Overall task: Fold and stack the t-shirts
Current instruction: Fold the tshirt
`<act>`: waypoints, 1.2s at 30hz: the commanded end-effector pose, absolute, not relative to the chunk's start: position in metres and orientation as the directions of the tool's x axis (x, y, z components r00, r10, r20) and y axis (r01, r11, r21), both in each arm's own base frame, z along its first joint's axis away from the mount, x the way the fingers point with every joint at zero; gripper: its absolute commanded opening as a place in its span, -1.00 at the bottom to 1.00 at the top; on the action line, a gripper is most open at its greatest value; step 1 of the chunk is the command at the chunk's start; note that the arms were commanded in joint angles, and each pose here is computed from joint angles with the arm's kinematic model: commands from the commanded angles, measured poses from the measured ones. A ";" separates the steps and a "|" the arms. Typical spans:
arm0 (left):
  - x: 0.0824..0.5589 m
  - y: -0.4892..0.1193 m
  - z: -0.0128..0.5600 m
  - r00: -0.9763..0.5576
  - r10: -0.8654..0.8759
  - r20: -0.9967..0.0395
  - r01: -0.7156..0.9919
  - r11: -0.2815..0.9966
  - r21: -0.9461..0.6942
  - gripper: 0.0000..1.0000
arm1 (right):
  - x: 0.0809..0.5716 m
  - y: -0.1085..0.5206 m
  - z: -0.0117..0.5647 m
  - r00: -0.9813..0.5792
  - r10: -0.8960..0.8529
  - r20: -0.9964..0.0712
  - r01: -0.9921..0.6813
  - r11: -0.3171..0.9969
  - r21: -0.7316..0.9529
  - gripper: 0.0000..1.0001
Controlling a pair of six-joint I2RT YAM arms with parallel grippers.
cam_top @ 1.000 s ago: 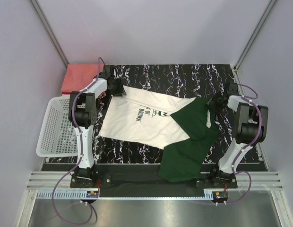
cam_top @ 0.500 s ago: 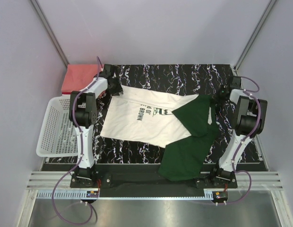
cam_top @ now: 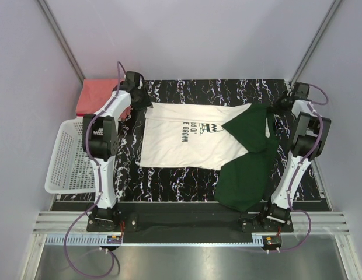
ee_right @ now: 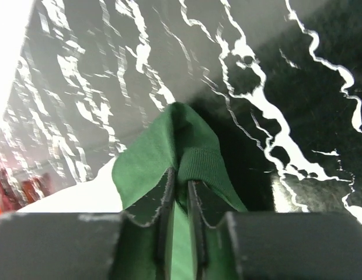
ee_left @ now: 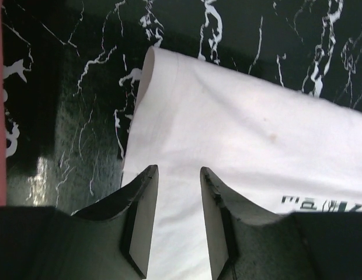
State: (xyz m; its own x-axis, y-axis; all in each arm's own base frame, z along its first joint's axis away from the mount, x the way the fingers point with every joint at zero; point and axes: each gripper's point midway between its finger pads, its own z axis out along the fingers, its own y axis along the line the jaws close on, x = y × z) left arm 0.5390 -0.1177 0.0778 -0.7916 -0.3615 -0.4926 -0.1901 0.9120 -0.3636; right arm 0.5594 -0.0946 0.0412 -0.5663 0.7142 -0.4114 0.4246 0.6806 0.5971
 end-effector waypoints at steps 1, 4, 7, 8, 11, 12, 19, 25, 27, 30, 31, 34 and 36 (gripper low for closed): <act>0.528 -0.123 0.118 -0.791 -0.246 -0.561 -0.046 0.937 -0.347 -0.20 | 0.572 -0.094 0.094 -0.528 0.735 -0.425 0.390 0.654 0.648 -0.57; 0.519 -0.117 0.109 -0.820 -0.192 -0.540 -0.027 0.954 -0.297 -0.21 | 0.561 -0.097 0.111 -0.502 0.761 -0.412 0.444 0.635 0.632 -0.26; 0.513 -0.107 0.103 -0.830 -0.184 -0.526 -0.055 0.966 -0.252 -0.20 | 0.548 -0.109 0.129 -0.454 0.777 -0.437 0.497 0.627 0.599 -0.07; 0.512 -0.107 0.101 -0.833 -0.185 -0.521 -0.060 0.967 -0.247 -0.20 | 0.543 -0.111 0.129 -0.449 0.782 -0.433 0.508 0.622 0.597 -0.04; 0.510 -0.102 0.092 -0.845 -0.190 -0.499 -0.079 0.969 -0.236 -0.19 | 0.530 -0.113 0.139 -0.442 0.790 -0.425 0.526 0.612 0.590 -0.02; 0.508 -0.099 0.084 -0.855 -0.192 -0.482 -0.090 0.970 -0.226 -0.18 | 0.522 -0.110 0.146 -0.444 0.794 -0.415 0.536 0.606 0.588 -0.02; 0.520 -0.098 0.065 -0.872 -0.225 -0.434 -0.095 0.949 -0.302 -0.17 | 0.461 -0.090 0.133 -0.472 0.809 -0.349 0.596 0.585 0.550 -0.03; 0.528 -0.104 0.056 -0.877 -0.237 -0.418 -0.093 0.937 -0.336 -0.18 | 0.440 -0.081 0.133 -0.485 0.802 -0.349 0.584 0.594 0.553 -0.03; 0.530 -0.104 0.052 -0.875 -0.243 -0.418 -0.103 0.938 -0.330 -0.20 | 0.439 -0.079 0.136 -0.489 0.798 -0.352 0.571 0.598 0.563 -0.03; 0.534 -0.101 0.049 -0.868 -0.255 -0.426 -0.119 0.940 -0.321 -0.21 | 0.437 -0.076 0.137 -0.491 0.796 -0.353 0.562 0.600 0.570 -0.03; 0.535 -0.101 0.048 -0.867 -0.257 -0.427 -0.120 0.939 -0.322 -0.22 | 0.435 -0.075 0.134 -0.495 0.798 -0.345 0.564 0.597 0.570 -0.03; 0.537 -0.104 0.049 -0.863 -0.265 -0.429 -0.121 0.935 -0.334 -0.30 | 0.435 -0.074 0.132 -0.497 0.794 -0.350 0.556 0.601 0.573 -0.03; 0.538 -0.103 0.049 -0.860 -0.273 -0.431 -0.127 0.933 -0.337 -0.35 | 0.435 -0.074 0.126 -0.506 0.791 -0.344 0.560 0.605 0.566 -0.03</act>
